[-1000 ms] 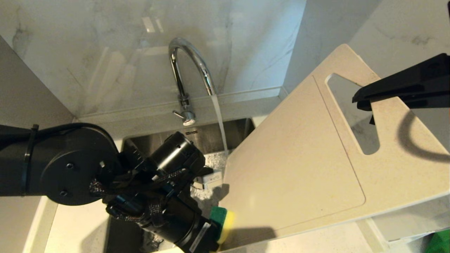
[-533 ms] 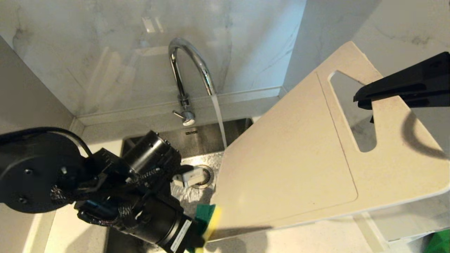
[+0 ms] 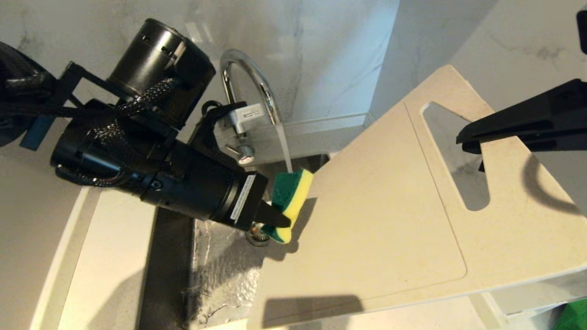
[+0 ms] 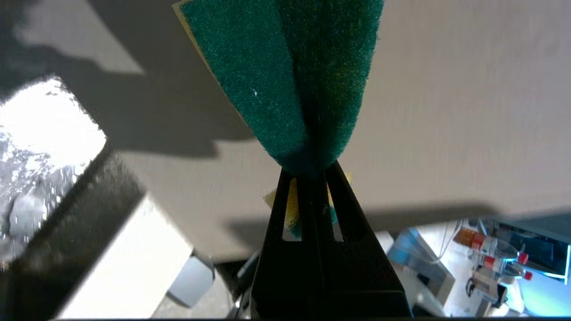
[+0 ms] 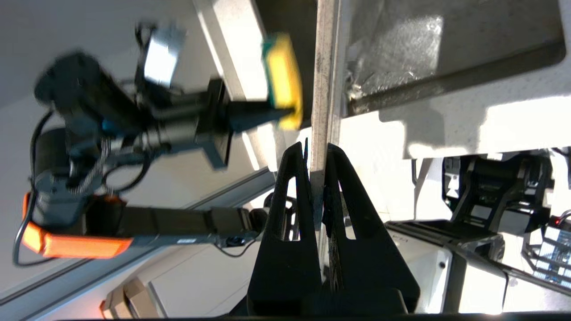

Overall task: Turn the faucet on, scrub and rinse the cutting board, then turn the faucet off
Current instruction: Scrub the cutting board underwater

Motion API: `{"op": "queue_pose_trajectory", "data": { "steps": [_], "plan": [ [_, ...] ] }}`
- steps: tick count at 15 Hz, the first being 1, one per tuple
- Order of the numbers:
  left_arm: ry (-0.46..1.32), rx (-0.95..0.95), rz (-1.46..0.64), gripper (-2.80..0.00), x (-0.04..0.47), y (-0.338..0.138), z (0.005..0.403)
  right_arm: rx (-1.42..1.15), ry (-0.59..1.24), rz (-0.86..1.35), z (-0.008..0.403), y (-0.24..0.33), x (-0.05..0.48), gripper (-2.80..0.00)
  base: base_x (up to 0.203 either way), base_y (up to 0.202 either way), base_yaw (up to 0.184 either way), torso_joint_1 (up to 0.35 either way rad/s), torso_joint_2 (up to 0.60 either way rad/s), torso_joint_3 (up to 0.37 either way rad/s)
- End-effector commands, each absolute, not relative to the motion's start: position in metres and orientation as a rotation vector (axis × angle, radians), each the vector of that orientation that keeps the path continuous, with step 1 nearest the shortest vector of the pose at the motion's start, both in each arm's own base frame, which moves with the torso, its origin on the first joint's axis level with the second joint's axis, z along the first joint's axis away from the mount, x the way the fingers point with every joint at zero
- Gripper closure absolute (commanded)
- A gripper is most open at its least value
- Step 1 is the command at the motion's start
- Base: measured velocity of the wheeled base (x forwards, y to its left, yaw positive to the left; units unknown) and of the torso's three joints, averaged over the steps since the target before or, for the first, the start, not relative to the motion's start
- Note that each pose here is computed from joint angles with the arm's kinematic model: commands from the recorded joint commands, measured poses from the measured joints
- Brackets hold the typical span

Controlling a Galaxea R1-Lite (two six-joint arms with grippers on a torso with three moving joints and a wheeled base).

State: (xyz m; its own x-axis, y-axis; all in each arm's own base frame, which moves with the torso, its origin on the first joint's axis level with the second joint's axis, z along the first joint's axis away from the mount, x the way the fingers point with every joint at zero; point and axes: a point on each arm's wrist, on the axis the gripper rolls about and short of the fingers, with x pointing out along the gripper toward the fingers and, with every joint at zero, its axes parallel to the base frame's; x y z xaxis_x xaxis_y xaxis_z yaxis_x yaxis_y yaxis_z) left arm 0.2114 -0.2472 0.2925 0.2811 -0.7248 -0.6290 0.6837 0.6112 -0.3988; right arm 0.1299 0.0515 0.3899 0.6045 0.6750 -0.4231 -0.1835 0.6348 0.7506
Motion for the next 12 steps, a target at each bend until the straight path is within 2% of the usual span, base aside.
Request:
{"op": "queue_pose_trajectory", "data": {
  "steps": [1, 6, 12],
  "plan": [
    [0.889, -0.051, -0.946, 0.00, 0.234, -0.274, 0.279, 0.727, 0.778, 0.557, 0.390, 0.051, 0.126, 0.00, 0.000, 0.000, 0.000, 0.000, 0.00, 0.000],
    [0.939, -0.027, -0.953, 0.00, 0.249, -0.302, 0.254, 0.729, 0.776, 0.572, 0.391, 0.050, 0.122, 0.00, 0.000, 0.000, 0.000, 0.000, 0.00, 0.000],
    [1.060, 0.018, -0.897, 0.00, 0.245, -0.293, 0.223, 0.725, 0.745, 0.585, 0.396, 0.048, 0.117, 0.00, 0.000, 0.000, 0.000, 0.000, 0.00, 0.000]
  ]
}}
